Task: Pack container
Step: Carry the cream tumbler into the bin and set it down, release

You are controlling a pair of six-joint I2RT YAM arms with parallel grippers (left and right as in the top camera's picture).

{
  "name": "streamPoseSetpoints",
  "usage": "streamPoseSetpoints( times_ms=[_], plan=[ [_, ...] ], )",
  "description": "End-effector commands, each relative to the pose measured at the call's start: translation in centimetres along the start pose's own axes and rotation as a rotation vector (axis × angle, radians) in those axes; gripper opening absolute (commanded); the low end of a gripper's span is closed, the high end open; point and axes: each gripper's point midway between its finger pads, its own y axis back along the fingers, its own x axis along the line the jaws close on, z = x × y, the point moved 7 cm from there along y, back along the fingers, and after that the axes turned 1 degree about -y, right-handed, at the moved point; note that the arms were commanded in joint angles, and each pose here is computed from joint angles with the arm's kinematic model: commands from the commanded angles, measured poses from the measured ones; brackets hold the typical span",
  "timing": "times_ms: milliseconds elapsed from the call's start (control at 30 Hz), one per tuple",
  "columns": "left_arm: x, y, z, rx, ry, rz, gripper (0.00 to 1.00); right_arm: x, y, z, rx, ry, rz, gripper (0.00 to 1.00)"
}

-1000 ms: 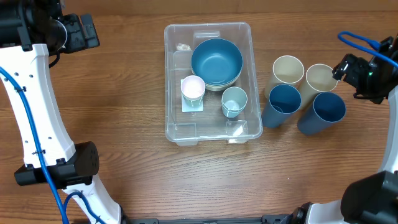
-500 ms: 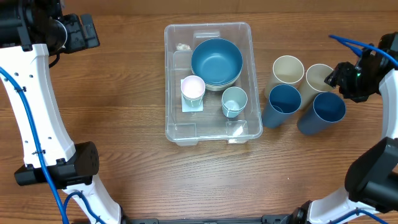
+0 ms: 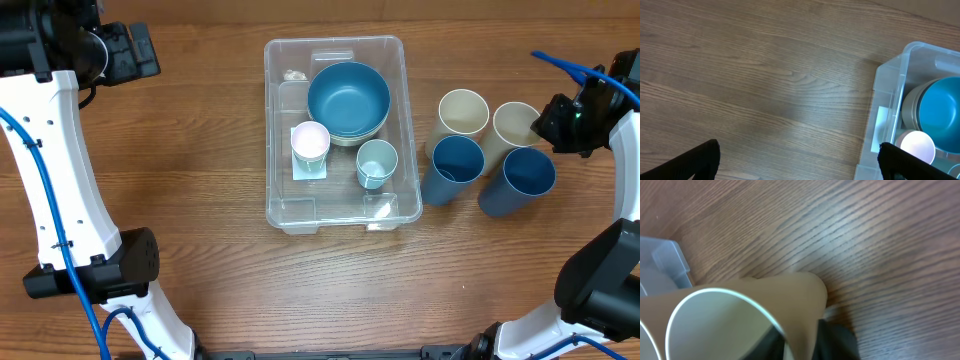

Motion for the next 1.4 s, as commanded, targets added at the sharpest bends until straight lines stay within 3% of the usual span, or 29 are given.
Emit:
streamPoseSetpoints(
  times_ms=[0,733,1033,1367],
  plan=[
    [0.1,1.3,-0.3,-0.026,-0.004,0.004,1.00,0.1,0.5,0.5,-0.024,-0.001,0.004,0.05],
    [0.1,1.3,-0.3,-0.026,-0.004,0.004,1.00,-0.5,2.0,2.3,-0.127,-0.092,-0.082,0.04],
    [0.1,1.3,-0.3,-0.026,-0.004,0.004,1.00,3.4,12.7,5.1,-0.368,-0.049,-0.015,0.04],
    [0.1,1.3,-0.3,-0.026,-0.004,0.003,1.00,12.8,22.7,-1.8,-0.406,0.220,0.249,0.04]
  ],
)
